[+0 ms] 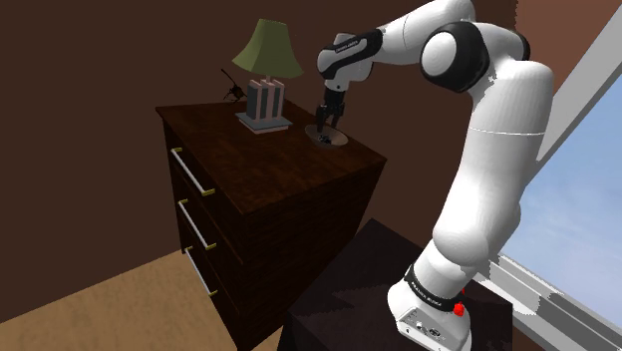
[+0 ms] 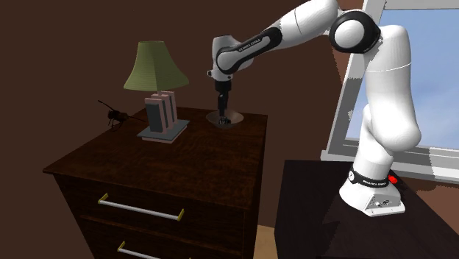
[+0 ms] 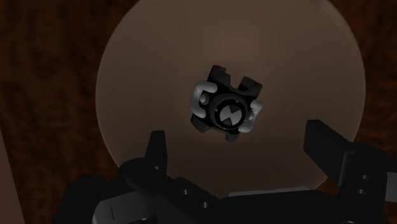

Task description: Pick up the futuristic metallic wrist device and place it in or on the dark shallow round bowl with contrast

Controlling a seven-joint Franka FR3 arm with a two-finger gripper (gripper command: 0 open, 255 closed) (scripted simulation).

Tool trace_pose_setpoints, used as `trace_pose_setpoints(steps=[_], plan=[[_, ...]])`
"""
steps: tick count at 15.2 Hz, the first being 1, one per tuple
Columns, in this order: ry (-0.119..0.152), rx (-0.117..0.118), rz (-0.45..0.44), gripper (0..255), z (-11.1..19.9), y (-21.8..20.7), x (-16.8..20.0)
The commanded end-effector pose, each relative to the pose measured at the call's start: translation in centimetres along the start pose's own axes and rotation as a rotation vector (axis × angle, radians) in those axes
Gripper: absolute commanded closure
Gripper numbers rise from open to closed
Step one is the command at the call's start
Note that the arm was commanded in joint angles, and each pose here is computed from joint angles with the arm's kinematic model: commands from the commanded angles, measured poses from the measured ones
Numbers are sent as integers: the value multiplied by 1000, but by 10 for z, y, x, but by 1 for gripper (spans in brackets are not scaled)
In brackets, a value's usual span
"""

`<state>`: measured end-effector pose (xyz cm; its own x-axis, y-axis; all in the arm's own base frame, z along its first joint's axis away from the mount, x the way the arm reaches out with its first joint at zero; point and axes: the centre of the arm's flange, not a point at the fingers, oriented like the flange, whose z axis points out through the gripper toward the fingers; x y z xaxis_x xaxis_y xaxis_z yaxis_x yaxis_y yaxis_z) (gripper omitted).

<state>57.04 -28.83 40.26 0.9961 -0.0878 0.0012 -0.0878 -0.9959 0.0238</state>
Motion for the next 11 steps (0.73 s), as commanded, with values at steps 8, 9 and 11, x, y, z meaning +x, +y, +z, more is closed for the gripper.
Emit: trace_pose_setpoints(steps=[8,9,11], plan=[[0,0,0,0,-43,-1,-1],[0,0,0,0,-43,-1,-1],[0,0,0,0,-43,-1,-1]])
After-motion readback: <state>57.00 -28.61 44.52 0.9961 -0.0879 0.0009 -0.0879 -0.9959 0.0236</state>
